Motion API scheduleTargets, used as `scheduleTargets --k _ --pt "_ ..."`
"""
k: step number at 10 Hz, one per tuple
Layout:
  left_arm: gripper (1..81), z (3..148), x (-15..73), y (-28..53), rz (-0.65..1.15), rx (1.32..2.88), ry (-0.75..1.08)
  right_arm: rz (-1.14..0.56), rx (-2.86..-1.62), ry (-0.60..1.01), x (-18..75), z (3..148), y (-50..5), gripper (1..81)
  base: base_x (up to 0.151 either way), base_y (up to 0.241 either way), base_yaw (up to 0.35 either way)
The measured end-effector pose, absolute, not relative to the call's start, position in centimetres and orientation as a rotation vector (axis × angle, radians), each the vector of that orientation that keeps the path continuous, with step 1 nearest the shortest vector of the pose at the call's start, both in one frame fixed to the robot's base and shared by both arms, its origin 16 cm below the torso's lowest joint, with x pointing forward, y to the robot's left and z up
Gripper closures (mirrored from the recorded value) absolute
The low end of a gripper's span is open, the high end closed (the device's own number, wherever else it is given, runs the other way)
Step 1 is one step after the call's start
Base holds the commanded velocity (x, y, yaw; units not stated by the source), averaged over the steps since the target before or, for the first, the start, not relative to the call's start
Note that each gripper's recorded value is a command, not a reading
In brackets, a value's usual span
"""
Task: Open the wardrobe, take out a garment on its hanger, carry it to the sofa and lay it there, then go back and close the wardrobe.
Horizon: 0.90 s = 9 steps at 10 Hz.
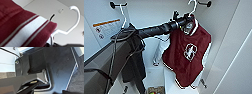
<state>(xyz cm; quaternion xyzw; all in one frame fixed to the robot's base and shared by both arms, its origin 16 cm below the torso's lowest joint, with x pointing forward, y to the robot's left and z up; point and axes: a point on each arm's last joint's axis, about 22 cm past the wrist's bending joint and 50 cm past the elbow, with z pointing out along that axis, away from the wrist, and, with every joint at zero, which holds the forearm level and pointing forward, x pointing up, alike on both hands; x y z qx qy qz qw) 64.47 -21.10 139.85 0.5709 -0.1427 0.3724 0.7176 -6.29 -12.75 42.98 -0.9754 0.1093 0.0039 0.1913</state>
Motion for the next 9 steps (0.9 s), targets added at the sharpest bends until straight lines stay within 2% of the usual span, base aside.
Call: scheduleTargets --k 3,5,9 --pt "81.1 137.5 62.3 -25.3 0.739 1.284 -0.308 0.011 -2.739 0.306 -6.3 43.0 -12.7 1.0 0.0 0.0 0.0" --pt "81.1 134.5 63.6 -24.9 0.708 1.315 -0.247 0.01 -2.738 0.306 -6.2 43.0 -12.7 1.0 0.0 0.0 0.0" --pt "81.1 133.7 63.3 -24.7 0.704 1.321 -0.246 -0.003 -2.738 0.303 -5.7 43.0 -12.7 1.0 0.0 0.0 0.0"
